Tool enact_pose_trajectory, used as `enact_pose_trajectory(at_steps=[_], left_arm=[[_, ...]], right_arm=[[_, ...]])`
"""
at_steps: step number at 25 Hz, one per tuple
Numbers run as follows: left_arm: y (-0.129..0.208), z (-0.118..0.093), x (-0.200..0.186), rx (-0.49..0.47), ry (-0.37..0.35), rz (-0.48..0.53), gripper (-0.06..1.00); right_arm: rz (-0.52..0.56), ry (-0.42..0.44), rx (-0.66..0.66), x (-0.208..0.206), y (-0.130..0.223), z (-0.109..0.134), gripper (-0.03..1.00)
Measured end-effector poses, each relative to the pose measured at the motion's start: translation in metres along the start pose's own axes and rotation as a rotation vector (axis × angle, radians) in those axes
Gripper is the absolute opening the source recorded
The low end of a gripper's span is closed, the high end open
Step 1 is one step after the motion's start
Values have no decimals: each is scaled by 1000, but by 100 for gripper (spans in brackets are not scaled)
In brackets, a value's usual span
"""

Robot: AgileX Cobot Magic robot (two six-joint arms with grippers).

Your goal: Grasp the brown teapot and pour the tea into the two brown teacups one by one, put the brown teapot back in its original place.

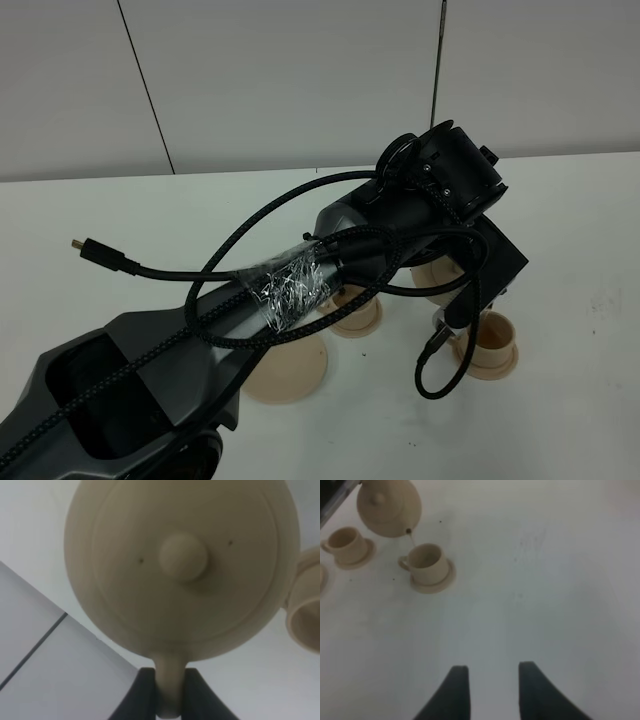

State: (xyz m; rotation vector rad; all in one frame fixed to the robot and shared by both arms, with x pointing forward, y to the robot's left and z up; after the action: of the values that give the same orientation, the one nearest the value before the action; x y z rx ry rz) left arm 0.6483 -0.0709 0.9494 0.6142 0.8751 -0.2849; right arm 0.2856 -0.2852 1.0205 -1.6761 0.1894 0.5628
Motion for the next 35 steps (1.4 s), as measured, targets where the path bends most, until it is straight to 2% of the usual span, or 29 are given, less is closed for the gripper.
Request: enact_pose_trajectory(at_steps=[20,26,35], left_arm=[[4,-1,0,48,4,27,17],[-7,-9,16,74,32,26,17],[-15,-8,20,82,18,11,17]], right_arm=[[0,0,0,0,0,0,24],[0,0,0,0,0,0,24],[0,0,0,0,0,0,24]])
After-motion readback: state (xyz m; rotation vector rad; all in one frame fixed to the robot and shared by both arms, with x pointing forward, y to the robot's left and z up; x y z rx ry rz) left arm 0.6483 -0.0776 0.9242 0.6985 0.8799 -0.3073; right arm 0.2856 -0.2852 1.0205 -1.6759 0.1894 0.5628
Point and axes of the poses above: a point on each arm's last joint axis where the gripper is mounted, x pointing out along that axis toward the gripper, z along the wrist's bending axis when the last joint is at zero, y = z × x, the point moved 6 cm from there along x, pointing out along that axis toward the gripper, and after that the axes turned 12 degrees about -x, right-handed, at the moved point
